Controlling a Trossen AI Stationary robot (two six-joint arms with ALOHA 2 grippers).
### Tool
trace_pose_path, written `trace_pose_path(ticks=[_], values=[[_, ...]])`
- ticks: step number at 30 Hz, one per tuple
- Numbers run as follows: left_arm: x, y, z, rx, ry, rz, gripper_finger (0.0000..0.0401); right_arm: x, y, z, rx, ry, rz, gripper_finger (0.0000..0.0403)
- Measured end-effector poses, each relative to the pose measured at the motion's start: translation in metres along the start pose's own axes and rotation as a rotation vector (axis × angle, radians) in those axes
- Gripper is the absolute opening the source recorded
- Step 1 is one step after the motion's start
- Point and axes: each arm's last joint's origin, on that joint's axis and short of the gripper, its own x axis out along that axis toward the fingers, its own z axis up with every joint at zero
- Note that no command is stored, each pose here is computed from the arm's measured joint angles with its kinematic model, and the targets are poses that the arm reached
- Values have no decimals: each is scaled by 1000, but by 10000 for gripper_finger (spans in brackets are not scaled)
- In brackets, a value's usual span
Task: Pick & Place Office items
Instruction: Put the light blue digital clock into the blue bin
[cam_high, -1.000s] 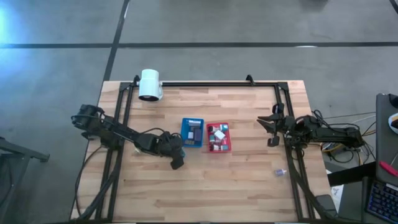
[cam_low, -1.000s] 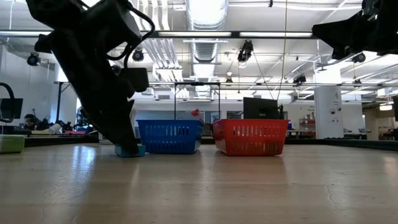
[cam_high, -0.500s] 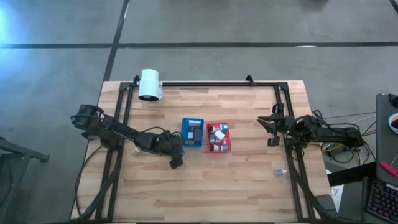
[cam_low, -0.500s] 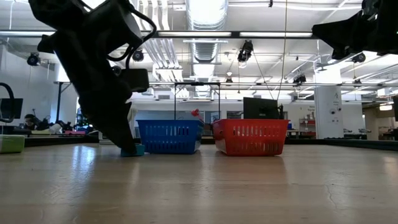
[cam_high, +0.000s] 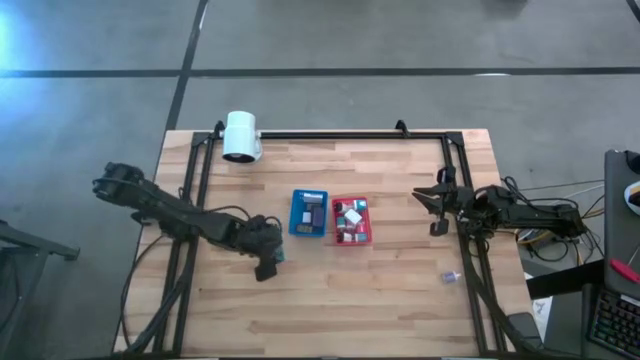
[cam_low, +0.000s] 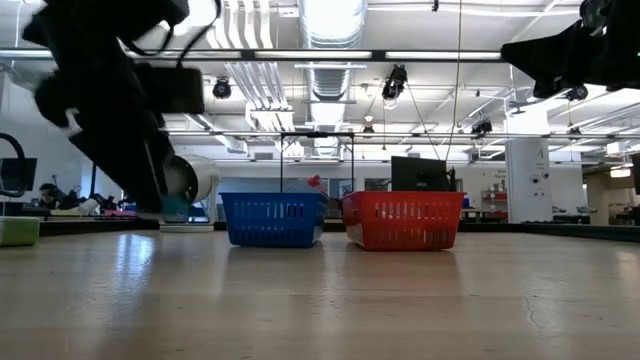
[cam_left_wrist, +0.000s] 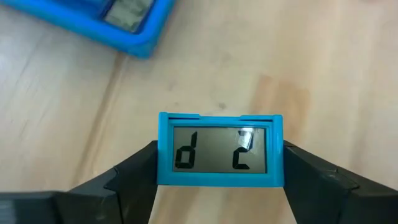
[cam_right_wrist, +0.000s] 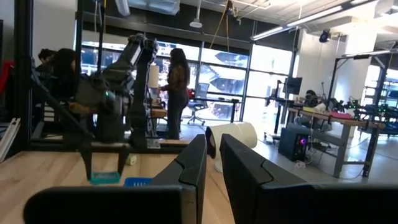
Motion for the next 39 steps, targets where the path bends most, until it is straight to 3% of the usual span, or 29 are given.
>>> trace_pose_path(ticks=[7,15,19,26,30,39], values=[[-39,5,-4,70,-157,-59,283,0,0,0,0,0,0,43],[-93,21,3,203,-494,-125,283,0,0,0,0,0,0,43],[-119,32,2,313,-657,-118,283,0,0,0,0,-2,0,43],[-162,54,-9,382,-887,-79,283,0,0,0,1,-2,0,43],[-169,63,-24,440,-961,-62,283,0,0,0,0,-2,1,43],[-159,83,-61,432,-1170,-72,283,0,0,0,-1,0,1,43]])
